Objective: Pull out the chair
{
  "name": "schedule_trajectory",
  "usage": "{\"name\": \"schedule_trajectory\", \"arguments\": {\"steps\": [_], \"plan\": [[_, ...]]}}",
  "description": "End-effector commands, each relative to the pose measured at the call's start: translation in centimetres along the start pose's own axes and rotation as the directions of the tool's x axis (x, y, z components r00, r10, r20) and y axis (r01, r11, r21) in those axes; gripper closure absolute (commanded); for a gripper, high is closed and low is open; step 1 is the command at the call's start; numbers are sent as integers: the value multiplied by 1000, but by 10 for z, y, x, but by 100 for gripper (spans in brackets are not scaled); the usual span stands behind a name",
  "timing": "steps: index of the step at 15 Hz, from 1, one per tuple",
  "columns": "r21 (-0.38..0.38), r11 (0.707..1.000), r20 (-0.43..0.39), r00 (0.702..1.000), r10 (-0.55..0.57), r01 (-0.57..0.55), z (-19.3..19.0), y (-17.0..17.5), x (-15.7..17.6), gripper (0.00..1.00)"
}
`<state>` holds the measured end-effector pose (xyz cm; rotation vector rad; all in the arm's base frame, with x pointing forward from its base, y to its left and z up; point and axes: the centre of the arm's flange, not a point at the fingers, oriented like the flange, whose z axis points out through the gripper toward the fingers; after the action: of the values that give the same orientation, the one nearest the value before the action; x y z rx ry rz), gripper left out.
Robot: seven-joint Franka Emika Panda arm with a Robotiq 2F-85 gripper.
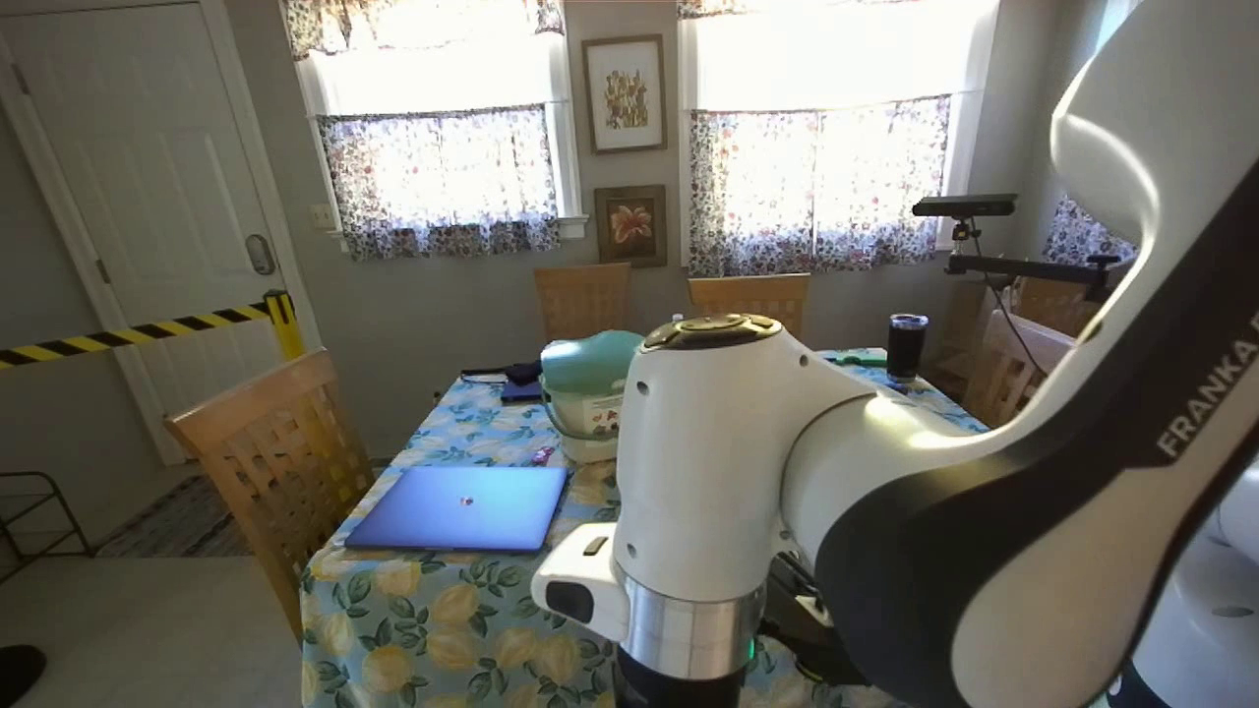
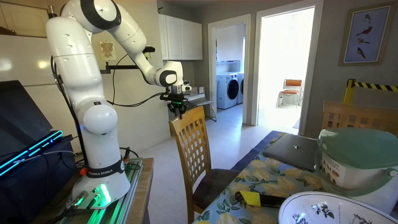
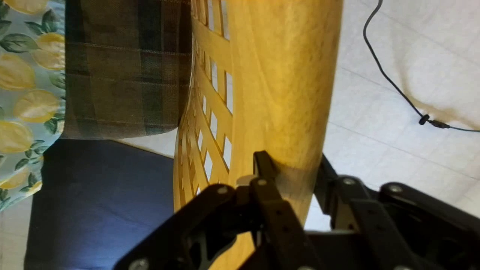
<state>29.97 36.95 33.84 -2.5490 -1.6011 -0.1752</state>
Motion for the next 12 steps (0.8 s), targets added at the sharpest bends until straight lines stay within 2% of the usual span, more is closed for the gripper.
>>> {"name": "schedule_trajectory", "arguments": {"steps": [1,4,7,8,12], "plan": [[149,988,-22,999,-38,41,-31,-56,15,93],[167,984,-13,998,-69,70,-25,-80,16,93],[160,983,-12,996,-90,91,-21,-89,17,93],[159,982,4,994,-105,103,-22,-89,17,46],[103,989,2,994,-111,110,-24,-90,12,46]]}}
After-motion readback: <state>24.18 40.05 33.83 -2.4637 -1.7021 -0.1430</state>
